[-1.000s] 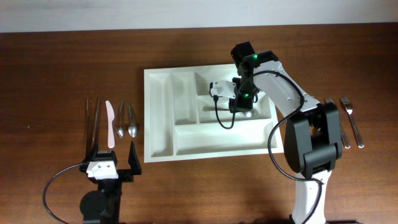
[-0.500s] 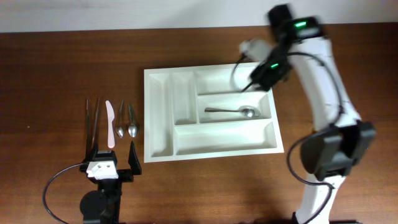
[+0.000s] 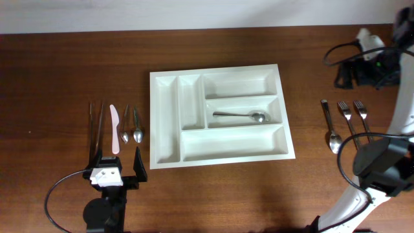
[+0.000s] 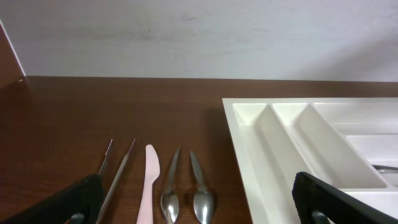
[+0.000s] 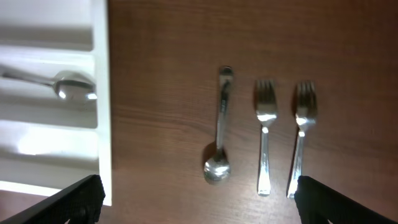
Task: Pack container
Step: 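Move the right gripper back and grasp the second spoon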
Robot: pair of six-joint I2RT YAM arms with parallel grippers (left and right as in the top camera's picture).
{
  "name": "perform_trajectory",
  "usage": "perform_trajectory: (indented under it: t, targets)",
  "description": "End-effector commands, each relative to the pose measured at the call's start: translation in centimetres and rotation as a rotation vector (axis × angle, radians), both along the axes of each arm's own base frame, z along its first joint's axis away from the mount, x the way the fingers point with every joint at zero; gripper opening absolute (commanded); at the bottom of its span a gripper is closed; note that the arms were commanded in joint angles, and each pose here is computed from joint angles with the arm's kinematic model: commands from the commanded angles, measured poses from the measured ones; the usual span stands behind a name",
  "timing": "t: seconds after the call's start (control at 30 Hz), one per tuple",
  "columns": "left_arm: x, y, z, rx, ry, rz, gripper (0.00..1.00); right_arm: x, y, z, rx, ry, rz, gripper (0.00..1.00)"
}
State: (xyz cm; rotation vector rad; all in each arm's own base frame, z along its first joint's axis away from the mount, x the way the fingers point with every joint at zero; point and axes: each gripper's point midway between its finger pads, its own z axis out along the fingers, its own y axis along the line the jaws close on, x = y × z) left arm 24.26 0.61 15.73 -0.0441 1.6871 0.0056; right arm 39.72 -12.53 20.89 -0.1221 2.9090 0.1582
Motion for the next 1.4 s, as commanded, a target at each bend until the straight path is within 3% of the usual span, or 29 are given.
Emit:
perform_trajectory:
  t: [0.0, 0.3, 0.47, 0.7, 0.87, 1.37]
  targets:
    - [0.0, 0.1, -0.2, -0.009, 0.0, 0.008, 0.99, -0.7, -1.3, -0.7, 0.053, 0.011, -0.066, 0.99]
    - [0.0, 0.1, -0.2, -0.009, 0.0, 0.008, 0.99, -0.9, -1.4, -3.8, 0.051, 0.049, -0.003, 0.99]
    - [0.0, 0.1, -0.2, -0.009, 0.0, 0.008, 0.99, -2.1, -1.8, -8.4, 0.012, 0.144, 0.0, 0.78]
    - [0.0, 0.1, -0.2, -0.009, 0.0, 0.008, 0.99, -4.1, -2.6, -15.1, -0.058, 0.228, -0.003, 0.67]
    - [0.0, 0.1, -0.2, -0.009, 0.0, 0.008, 0.99, -4.1, -2.3, -16.3, -0.061, 0.228, -0.012, 0.58]
    - [0.0, 0.1, -0.2, -0.009, 0.0, 0.008, 0.99, -4.1, -0.9, -19.6, -0.088, 0.219, 0.008, 0.53]
